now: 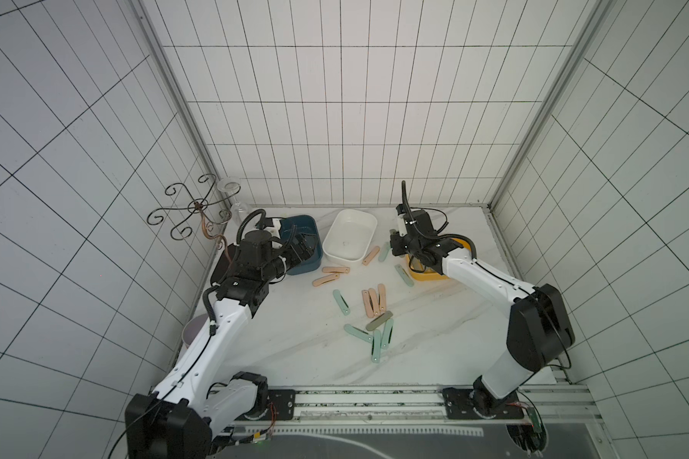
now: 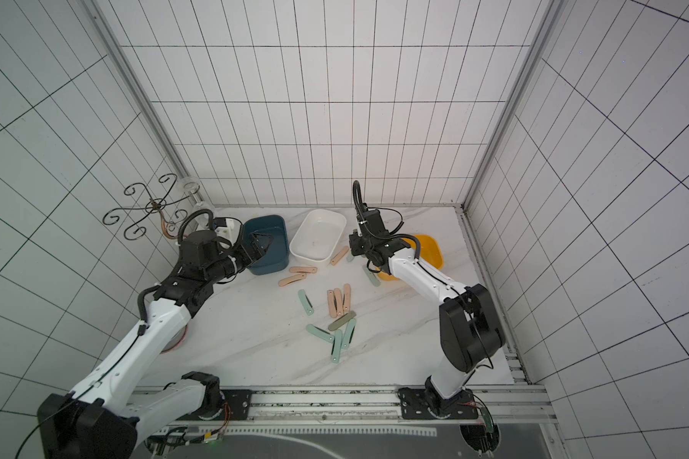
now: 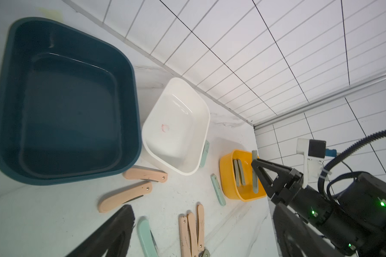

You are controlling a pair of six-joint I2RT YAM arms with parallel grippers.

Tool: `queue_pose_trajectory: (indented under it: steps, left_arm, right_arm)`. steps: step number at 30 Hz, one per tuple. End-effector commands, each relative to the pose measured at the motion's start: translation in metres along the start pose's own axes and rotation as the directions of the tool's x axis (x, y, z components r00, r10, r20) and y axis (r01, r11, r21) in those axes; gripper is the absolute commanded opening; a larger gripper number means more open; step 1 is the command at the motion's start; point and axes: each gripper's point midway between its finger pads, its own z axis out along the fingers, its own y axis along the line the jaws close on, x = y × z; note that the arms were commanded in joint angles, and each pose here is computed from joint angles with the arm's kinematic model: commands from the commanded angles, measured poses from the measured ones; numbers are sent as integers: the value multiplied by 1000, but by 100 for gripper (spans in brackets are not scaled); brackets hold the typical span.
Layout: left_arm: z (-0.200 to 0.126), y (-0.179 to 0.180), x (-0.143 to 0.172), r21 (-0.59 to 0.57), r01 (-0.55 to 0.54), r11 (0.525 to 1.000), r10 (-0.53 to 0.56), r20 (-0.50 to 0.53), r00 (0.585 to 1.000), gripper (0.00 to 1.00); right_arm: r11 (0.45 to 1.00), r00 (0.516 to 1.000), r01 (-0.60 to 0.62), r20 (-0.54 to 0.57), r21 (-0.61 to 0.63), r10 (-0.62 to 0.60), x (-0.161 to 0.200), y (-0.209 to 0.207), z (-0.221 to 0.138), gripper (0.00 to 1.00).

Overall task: Place the fruit knives into the storage box by color
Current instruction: Place the fruit knife in the storage box.

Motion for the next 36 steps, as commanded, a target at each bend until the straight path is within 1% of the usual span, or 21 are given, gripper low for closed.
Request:
queue_pose_trajectory:
  steps: [1, 6, 9, 12, 16, 25, 36]
  left_arm:
    - [8, -20, -3, 17, -61, 998, 61, 14, 998, 97]
    - [18, -29, 8, 35, -73, 997, 74, -26, 997, 97]
    - [22, -30, 10, 40, -73, 997, 74, -38, 997, 97]
    - [24, -31, 13, 45, -72, 996, 75, -51, 996, 97]
    - [26, -30, 17, 51, -68, 996, 71, -68, 995, 97]
    - [27, -34, 18, 64, -67, 996, 71, -74, 995, 97]
    - [30, -39, 15, 78, -76, 994, 82, -79, 993, 97]
  right_arm:
    - [997, 1000, 5, 3, 82, -5, 10, -48, -2, 18]
    - [981, 1000, -7, 7, 192, 5, 15, -115, -1, 18]
    - [966, 1000, 7, -12, 260, -4, 24, -145, 3, 18]
    - [952, 999, 23, -42, 304, -11, 34, -164, 11, 18]
    - [943, 998, 31, -69, 331, -8, 43, -177, 22, 18]
    - [932, 989, 54, -145, 359, -2, 66, -192, 51, 17]
    - [917, 979, 65, -205, 393, 19, 86, -210, 75, 17]
